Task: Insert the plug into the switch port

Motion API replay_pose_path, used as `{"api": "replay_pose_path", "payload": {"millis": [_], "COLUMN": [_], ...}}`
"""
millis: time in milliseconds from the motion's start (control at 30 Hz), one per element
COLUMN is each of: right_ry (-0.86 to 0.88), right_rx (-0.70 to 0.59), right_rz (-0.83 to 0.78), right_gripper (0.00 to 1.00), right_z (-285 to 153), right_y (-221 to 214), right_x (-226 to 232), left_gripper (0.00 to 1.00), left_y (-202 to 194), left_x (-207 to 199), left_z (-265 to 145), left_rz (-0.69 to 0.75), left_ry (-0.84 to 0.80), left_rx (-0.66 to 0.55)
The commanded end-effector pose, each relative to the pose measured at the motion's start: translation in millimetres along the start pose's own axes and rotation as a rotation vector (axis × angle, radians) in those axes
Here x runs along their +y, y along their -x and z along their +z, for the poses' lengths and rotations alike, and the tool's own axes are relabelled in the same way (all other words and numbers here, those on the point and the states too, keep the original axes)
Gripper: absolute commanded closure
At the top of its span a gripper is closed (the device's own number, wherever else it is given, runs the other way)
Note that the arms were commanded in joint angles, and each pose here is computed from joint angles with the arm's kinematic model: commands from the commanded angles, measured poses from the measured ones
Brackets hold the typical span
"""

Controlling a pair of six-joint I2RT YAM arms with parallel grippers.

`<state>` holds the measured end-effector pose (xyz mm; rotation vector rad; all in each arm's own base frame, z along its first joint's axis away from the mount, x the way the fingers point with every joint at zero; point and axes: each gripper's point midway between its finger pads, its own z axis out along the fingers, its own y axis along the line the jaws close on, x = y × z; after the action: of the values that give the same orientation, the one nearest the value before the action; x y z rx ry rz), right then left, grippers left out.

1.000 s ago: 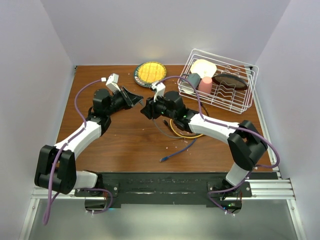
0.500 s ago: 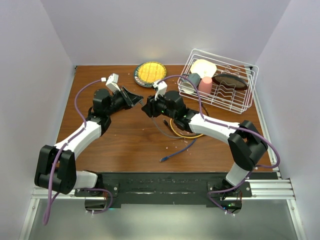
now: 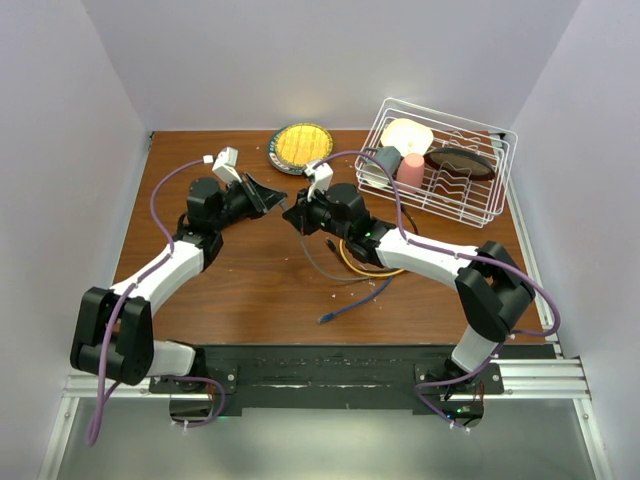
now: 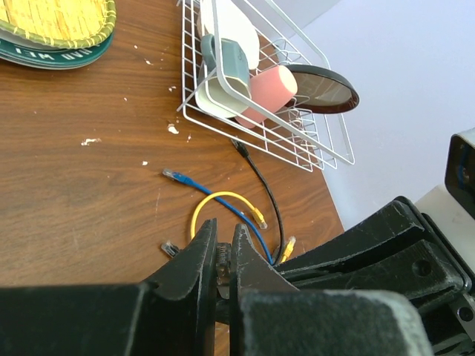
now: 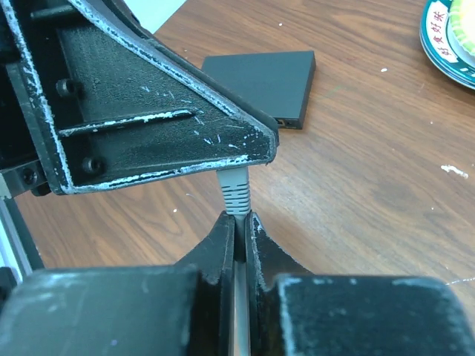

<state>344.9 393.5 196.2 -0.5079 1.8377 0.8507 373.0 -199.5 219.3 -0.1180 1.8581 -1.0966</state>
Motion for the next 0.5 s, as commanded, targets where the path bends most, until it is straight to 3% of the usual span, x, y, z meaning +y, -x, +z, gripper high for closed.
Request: {"api": "replay_pose_path", "payload": {"millis": [0,67,100,133,200,267,467], "right_ry": [-0.054,-0.055,-0.054,-0.043,-0.020,0.014,0.086], "right_rx": [-0.099,-0.104,-0.097,-0.092,-0.081,-0.066,-0.042], "right_rz": [0.019,0.008,0.001,-0.016,-0.039,-0.069,-0.134], "right_gripper": [1.00,1.00,1.00,1.00,1.00,1.00,1.00], "right_z": [-4,-7,-8,-9,-15,-21,-39], "right_y": [34,34,31,30,24,16,2], "right_x": [-6,-6,-6,-6,-3,0,9], "left_gripper": [1.00,0.90,0.77,0.47,0.29,0.00,0.00], "left_y": [3,3,3,6,13,26,53], "left_x": [-9,-9,-8,-7,-4,5,20], "left_z": [1,1,0,-1,-6,-12,-34], "left_rz": [0.004,0.013,0.016,0.034,0.041,0.045,0.094], "left_ry": [-0.037,-0.035,-0.029,-0.017,0.025,0.094,0.241], "left_rx": [-0.009,-0.007,-0.005,-0.017,-0.041,-0.103,-0.236]}}
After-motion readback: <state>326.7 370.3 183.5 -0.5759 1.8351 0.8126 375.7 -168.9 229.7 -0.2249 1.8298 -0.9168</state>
